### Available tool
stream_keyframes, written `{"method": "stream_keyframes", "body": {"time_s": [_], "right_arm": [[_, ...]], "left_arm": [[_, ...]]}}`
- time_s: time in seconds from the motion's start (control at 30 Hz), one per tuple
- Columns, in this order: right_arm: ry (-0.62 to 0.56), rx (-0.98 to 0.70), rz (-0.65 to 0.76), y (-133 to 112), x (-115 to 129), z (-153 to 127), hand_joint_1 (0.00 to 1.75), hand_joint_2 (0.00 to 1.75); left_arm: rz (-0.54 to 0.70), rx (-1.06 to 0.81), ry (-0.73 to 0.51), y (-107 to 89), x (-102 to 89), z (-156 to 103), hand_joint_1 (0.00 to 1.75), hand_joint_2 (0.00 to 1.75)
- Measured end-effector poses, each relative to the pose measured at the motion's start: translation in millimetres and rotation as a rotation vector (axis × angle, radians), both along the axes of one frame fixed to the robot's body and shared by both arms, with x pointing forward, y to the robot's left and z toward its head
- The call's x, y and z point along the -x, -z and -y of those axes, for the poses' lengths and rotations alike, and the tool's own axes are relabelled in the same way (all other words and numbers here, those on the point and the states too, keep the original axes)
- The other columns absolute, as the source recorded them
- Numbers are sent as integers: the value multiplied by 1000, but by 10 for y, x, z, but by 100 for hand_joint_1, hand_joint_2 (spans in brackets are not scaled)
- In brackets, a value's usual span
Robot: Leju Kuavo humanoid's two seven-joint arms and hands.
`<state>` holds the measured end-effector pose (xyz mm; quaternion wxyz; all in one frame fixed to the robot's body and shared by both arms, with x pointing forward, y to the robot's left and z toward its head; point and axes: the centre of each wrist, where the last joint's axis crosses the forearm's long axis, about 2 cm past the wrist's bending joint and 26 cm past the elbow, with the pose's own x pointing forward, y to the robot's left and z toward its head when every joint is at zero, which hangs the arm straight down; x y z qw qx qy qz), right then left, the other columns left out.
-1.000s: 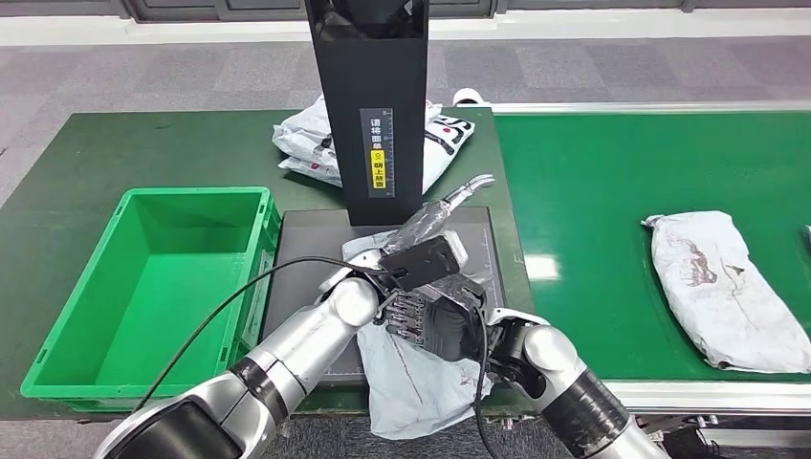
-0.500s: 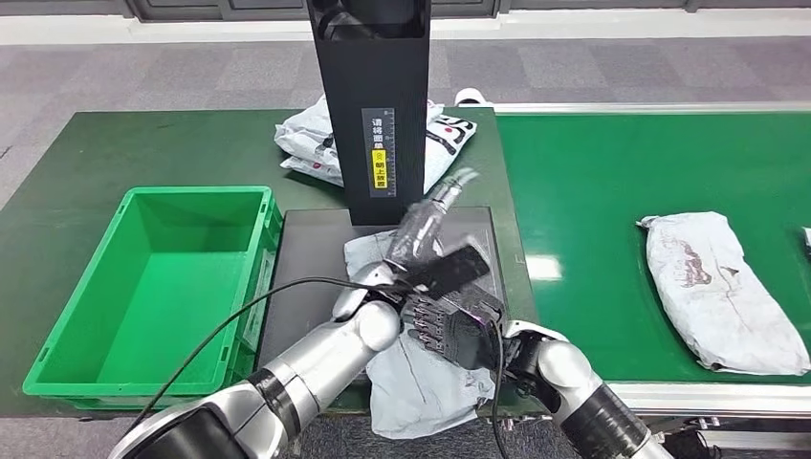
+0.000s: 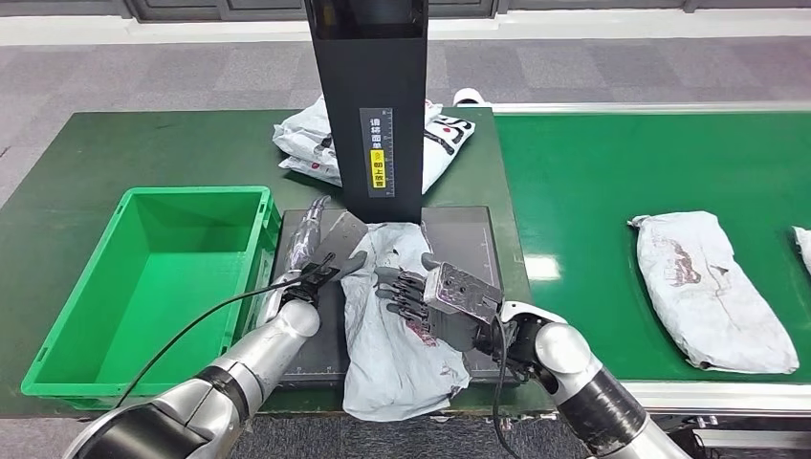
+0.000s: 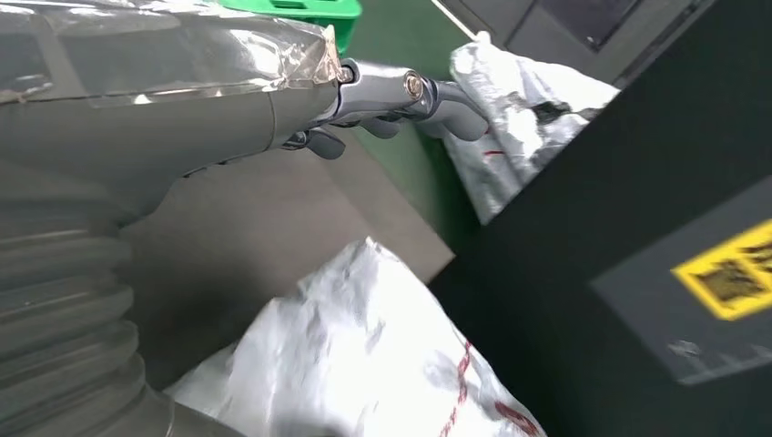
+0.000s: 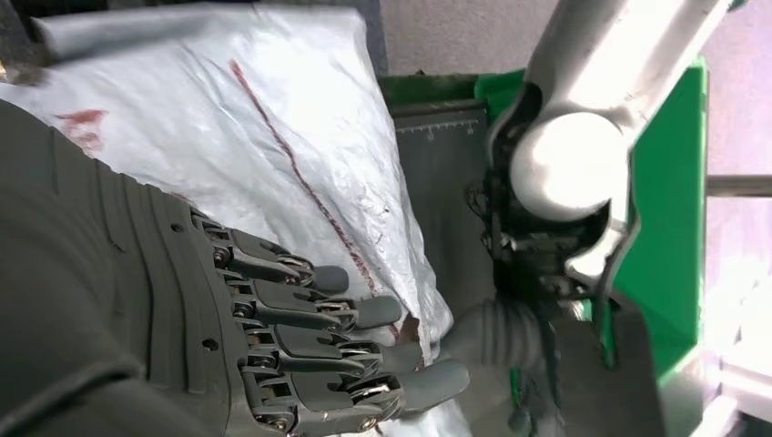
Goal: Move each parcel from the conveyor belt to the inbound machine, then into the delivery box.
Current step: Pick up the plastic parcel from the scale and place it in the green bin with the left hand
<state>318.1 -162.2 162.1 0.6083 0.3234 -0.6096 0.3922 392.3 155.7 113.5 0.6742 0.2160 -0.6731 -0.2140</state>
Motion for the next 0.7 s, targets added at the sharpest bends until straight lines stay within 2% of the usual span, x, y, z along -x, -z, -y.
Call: {"method": "stream_keyframes", "body": {"time_s": [0.1,0.33,0.5,0.6,0.7], "right_arm": [[-3,0,27,-51,-44,-29,0,175],[4,21,86,-149,-104,-94,0,175],[12,73,109,-38,-91,-53,0,175],[15,89,98,60,-72,-16,0,175],[31,98,95,164,-50,29,0,175]], "left_arm": [[-27,-75,17,30,3,-44,0,175],[-54,-255,233,25,-25,-53,0,175],[-76,-433,501,-38,-96,-70,0,175],[-45,-572,598,-73,-109,-26,10,175],[-10,-675,646,-104,-123,-3,19,175]]}}
